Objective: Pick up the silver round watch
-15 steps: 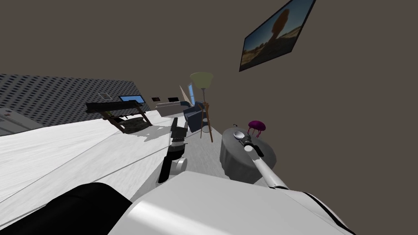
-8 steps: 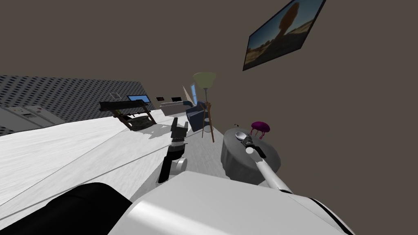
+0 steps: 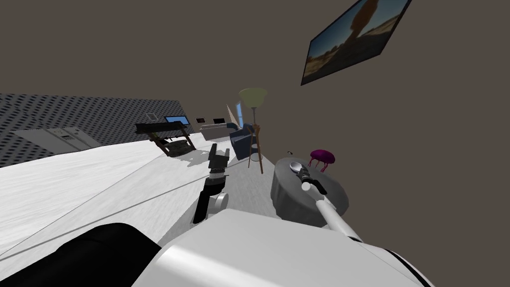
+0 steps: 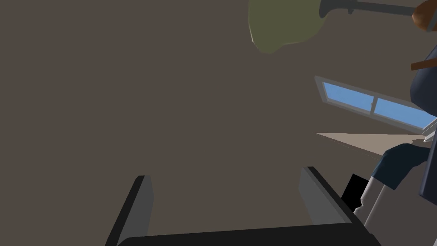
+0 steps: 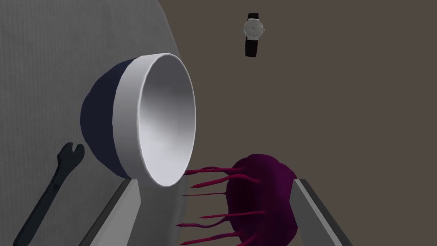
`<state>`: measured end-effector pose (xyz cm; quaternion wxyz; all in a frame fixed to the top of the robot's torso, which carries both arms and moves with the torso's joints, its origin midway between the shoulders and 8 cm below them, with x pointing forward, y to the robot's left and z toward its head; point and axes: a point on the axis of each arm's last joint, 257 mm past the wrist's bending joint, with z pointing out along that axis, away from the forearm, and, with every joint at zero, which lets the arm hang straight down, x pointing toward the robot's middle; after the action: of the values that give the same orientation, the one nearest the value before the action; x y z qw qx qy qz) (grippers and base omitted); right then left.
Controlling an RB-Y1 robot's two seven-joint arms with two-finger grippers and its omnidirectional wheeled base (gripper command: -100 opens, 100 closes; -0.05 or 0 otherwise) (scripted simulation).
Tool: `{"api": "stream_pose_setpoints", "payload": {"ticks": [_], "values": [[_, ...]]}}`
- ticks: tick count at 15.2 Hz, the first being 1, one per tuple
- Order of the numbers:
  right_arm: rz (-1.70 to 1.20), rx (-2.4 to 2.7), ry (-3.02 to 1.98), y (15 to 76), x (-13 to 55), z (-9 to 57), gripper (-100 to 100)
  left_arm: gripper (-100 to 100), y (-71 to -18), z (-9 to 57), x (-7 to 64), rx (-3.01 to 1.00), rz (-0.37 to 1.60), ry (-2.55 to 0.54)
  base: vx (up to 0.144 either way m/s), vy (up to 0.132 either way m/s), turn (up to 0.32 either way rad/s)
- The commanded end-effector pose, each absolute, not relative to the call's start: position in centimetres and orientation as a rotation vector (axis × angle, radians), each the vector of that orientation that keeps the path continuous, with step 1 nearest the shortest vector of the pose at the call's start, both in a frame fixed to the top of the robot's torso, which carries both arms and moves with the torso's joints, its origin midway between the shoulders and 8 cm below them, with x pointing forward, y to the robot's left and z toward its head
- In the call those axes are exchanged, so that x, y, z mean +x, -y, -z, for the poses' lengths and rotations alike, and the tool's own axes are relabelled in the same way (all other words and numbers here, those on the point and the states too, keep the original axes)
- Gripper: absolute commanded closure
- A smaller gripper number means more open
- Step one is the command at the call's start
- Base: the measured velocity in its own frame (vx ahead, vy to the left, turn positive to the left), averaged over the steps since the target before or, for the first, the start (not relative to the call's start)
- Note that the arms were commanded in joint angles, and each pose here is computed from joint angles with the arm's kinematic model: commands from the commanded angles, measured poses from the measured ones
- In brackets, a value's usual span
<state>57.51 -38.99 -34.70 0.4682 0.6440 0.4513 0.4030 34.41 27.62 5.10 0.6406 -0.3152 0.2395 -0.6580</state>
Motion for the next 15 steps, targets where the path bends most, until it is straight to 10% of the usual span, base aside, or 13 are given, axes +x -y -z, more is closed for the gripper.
{"api": "stream_pose_setpoints", "payload": {"ticks": [1,15], "values": [[-0.962,1.541,-1.143,38.9,57.6,34.6,-100,0,-27.6,-5.1,34.4,-0.719,1.500,-0.546,0.000,0.000,0.000],[-0.648,1.319,-1.428,41.8,54.5,37.6,-100,0,-27.6,-5.1,34.4,-0.719,1.500,-0.546,-0.005,-0.012,0.098]]}}
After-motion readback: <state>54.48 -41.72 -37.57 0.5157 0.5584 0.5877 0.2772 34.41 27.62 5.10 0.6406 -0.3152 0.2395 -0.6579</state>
